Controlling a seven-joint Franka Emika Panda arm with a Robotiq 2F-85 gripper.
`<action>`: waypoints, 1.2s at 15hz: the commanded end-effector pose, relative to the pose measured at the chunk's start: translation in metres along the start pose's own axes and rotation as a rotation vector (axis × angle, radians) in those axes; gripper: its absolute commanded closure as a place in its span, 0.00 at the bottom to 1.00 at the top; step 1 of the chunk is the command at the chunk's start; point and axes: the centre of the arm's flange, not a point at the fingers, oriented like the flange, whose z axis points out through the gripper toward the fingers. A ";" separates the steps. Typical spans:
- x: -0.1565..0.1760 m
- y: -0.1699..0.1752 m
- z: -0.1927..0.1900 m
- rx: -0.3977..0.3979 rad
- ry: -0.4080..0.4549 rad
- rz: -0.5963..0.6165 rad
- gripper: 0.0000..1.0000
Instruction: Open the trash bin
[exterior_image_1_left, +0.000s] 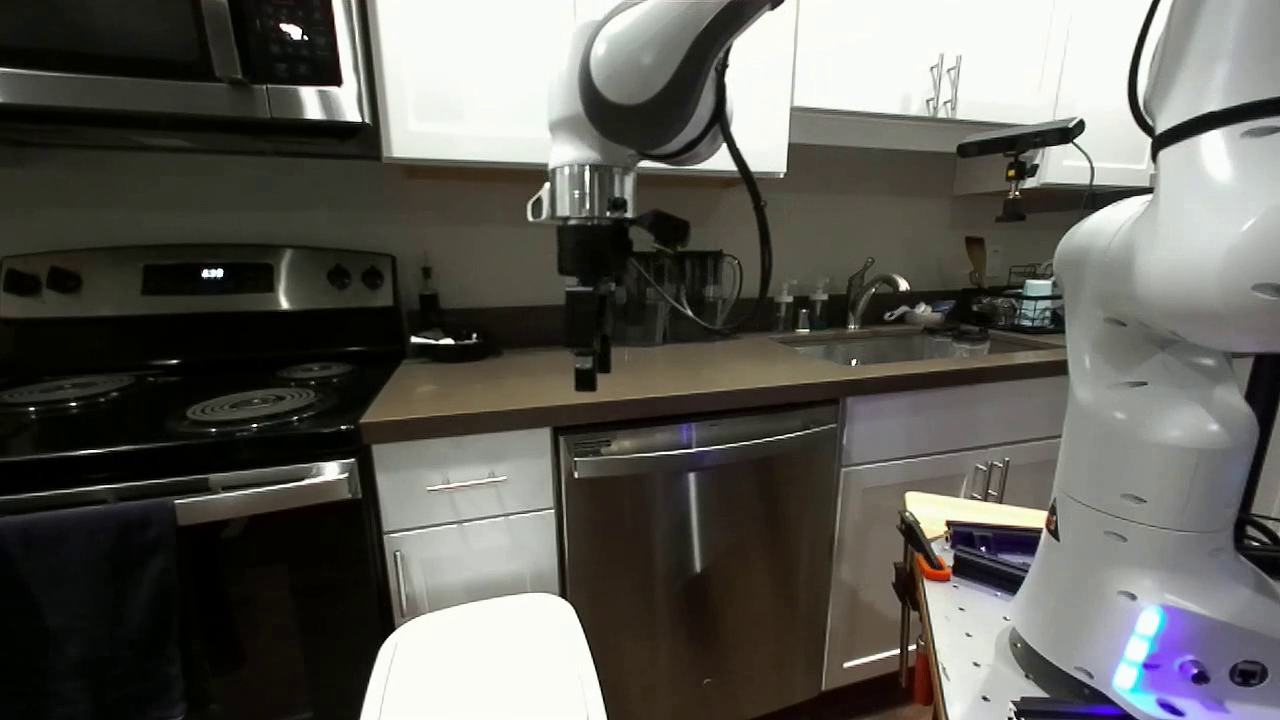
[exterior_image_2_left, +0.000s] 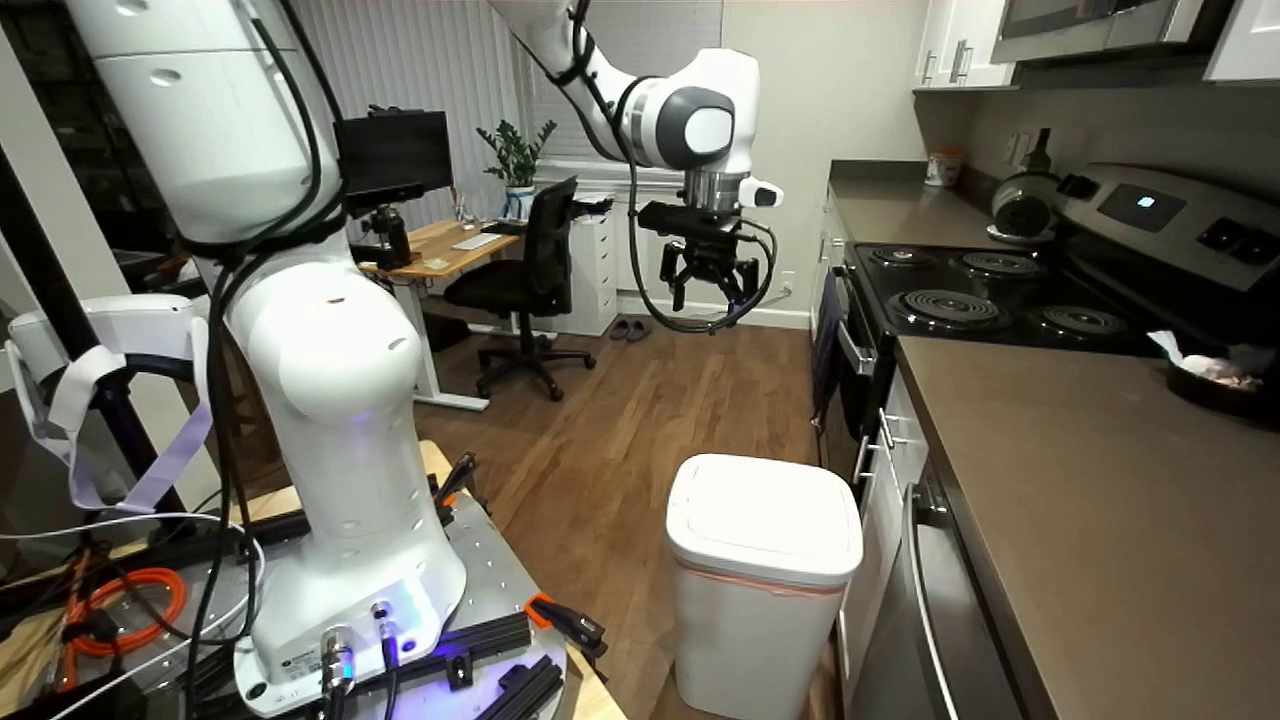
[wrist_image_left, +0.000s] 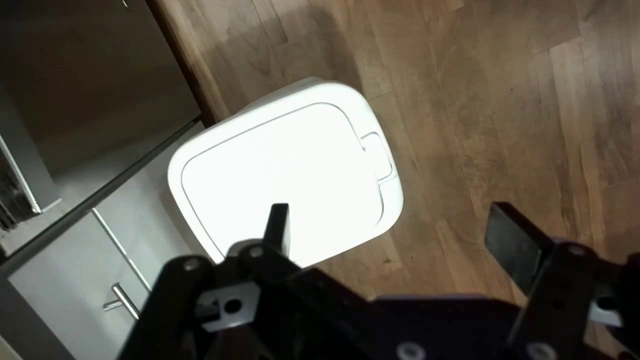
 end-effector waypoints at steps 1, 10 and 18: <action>0.074 -0.004 0.030 -0.007 -0.032 -0.044 0.00; 0.102 -0.014 0.074 0.008 -0.063 -0.071 0.00; 0.137 -0.018 0.190 0.059 -0.076 -0.125 0.00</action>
